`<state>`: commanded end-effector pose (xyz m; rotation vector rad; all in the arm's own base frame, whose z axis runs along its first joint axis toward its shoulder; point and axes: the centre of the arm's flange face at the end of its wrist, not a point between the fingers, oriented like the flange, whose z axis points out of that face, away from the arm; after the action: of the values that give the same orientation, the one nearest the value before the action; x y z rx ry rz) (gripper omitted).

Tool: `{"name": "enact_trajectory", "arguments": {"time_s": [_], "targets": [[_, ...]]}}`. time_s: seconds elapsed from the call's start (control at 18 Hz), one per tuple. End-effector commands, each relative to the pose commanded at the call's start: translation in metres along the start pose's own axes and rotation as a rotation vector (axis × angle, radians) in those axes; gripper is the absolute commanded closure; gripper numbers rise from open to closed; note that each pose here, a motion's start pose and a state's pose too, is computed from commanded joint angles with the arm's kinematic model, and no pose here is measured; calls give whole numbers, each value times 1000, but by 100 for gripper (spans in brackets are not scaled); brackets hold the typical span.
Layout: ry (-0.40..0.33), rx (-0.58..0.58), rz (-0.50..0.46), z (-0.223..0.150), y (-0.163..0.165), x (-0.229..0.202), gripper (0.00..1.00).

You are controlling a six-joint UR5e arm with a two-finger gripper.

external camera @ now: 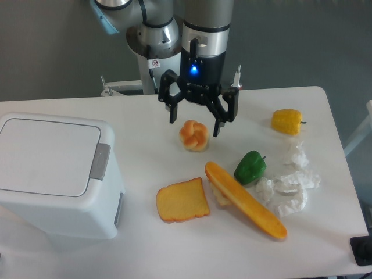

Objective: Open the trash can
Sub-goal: 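Lower the open gripper past the bread roll toward the trash can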

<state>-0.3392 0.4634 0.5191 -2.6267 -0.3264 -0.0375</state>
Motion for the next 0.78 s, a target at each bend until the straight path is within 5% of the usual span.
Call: {"name": "enact_trajectory", "arguments": {"time_s": [0.78], "targets": [[122, 80, -306, 8, -15, 2, 0]]}}
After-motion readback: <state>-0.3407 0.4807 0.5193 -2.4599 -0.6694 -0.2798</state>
